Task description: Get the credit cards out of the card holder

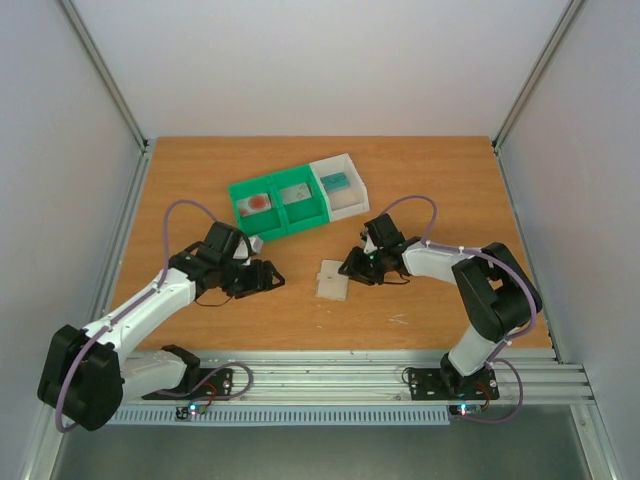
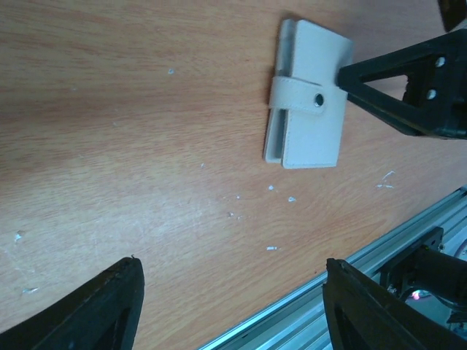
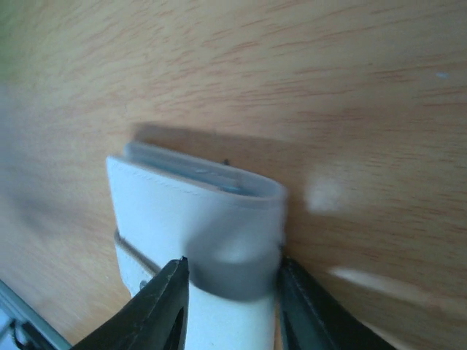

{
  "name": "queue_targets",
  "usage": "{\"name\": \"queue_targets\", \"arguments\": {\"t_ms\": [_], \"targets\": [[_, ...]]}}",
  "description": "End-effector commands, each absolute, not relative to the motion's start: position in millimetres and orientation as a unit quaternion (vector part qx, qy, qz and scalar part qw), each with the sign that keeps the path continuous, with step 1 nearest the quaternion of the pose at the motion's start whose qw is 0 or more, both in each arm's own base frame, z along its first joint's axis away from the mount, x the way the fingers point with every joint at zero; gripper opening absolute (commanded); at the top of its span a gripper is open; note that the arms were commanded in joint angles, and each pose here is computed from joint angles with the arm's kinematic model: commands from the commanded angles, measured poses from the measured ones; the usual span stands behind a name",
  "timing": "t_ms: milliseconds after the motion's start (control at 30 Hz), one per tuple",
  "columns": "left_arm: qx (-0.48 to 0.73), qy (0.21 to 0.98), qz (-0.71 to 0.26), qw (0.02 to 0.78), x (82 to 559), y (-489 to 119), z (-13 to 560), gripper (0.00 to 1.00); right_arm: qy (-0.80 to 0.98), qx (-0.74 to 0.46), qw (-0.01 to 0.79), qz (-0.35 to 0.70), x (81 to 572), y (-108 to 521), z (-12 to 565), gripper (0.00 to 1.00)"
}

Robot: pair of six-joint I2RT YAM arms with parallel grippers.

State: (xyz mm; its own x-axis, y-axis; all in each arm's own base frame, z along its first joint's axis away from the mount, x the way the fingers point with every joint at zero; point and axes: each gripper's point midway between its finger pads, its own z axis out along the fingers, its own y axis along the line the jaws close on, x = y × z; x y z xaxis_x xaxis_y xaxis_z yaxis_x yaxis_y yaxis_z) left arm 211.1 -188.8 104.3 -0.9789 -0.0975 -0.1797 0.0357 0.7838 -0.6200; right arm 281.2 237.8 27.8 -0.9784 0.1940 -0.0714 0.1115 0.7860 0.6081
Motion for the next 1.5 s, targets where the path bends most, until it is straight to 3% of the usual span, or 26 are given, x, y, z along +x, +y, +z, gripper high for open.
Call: {"name": "queue_targets", "arguments": {"t_ms": [0,133,200,733,1233,1467], "targets": [[-0.01,0.925,-0.361,0.116,215.9,-199.8,115.8,0.67,0.935,0.09,0.06,0.337,281.2,245.3,23.7,0.27],[-0.003,0.92,-0.373,0.118,218.8,-209.0,123.0,0.65,0.923,0.079,0.065,0.37,280.3,254.2,42.0,0.06],[0.007,0.92,-0.374,0.115,219.6,-216.0,124.9,0.64,0.915,0.075,0.071,0.39,278.4,259.2,57.2,0.01],[0.086,0.901,-0.415,0.097,228.7,-276.4,131.5,0.5,0.89,0.017,0.096,0.445,248.9,292.7,134.2,0.01],[0.098,0.914,-0.39,0.061,228.9,-284.2,94.1,0.47,0.871,0.017,0.098,0.481,242.0,300.2,141.5,0.01],[0.097,0.921,-0.373,0.052,229.4,-284.6,77.9,0.4,0.87,0.019,0.086,0.486,236.7,299.8,132.7,0.01]]}}
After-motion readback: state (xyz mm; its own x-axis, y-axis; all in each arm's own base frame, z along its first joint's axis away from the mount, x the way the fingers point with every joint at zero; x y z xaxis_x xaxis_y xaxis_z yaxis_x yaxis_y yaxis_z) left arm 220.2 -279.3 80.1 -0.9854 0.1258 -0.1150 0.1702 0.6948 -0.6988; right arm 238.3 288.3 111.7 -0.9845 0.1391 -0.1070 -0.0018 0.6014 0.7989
